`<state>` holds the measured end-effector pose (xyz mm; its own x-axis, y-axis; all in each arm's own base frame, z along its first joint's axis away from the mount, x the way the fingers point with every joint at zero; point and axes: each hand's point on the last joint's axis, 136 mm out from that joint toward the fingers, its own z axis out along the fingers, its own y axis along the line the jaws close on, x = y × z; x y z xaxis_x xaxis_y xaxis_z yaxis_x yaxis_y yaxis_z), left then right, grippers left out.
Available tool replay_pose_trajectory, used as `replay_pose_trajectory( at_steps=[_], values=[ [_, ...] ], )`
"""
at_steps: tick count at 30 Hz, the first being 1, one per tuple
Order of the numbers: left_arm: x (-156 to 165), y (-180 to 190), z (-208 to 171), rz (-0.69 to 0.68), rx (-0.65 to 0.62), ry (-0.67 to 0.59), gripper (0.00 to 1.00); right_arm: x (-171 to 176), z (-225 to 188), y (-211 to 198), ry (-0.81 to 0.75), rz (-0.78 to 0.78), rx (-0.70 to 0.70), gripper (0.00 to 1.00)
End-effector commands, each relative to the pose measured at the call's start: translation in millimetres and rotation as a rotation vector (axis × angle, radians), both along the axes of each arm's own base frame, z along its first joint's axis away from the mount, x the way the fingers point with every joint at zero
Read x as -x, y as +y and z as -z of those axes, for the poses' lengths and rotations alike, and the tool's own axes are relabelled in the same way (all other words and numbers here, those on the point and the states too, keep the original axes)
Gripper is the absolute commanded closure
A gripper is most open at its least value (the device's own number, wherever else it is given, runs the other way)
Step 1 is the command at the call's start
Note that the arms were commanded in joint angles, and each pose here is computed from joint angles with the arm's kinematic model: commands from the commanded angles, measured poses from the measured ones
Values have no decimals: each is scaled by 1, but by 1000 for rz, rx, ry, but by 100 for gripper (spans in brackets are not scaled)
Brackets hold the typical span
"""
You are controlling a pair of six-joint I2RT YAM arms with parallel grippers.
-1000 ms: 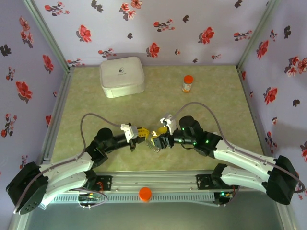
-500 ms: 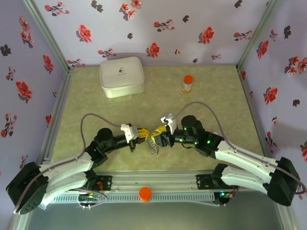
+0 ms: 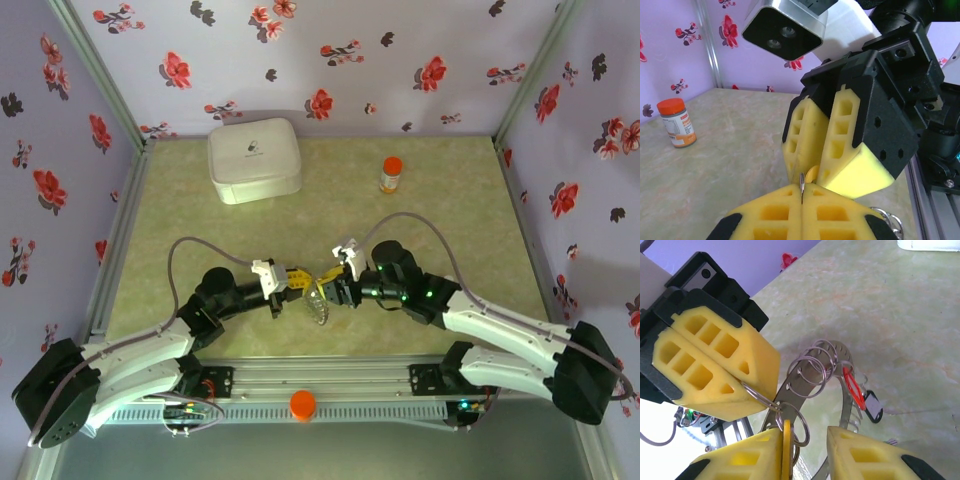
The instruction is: Put the keys on the keyring
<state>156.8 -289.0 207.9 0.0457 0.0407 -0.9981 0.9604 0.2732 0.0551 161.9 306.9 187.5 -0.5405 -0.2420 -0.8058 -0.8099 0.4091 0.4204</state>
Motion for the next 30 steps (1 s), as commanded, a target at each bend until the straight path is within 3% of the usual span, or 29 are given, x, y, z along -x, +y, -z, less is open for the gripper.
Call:
replay_pose_trajectory(
  at_steps=[1,3,7,13,15,18,23,26,30],
  values=[
    [7,1,-18,25,54,-57,100,1,-1,5,10,-24,-12,71],
    [7,1,-18,25,55,-58,100,5,-1,9,32,-49,-26,72],
    [7,2,-17,20,55,-62,100,8,-1,13,39,-89,-22,100],
    [2,4,2,-8,-13,-40,100,-2,-16,0,-103,-61,90,100],
    [2,5,7,-10,-29,-31,91,-4,-20,-5,-157,-59,167,100],
    [1,7,8,-27,-24,-26,67,-8,-22,-10,-235,-50,285,100],
    [-4,17,7,-87,-13,-29,45,-18,-34,-14,-334,-25,391,100],
    [-9,27,6,-149,-2,-34,38,-20,-41,-13,-380,-27,407,100],
    [-31,54,-3,-356,55,-55,36,-24,-50,-11,-461,-33,426,100]
  ],
)
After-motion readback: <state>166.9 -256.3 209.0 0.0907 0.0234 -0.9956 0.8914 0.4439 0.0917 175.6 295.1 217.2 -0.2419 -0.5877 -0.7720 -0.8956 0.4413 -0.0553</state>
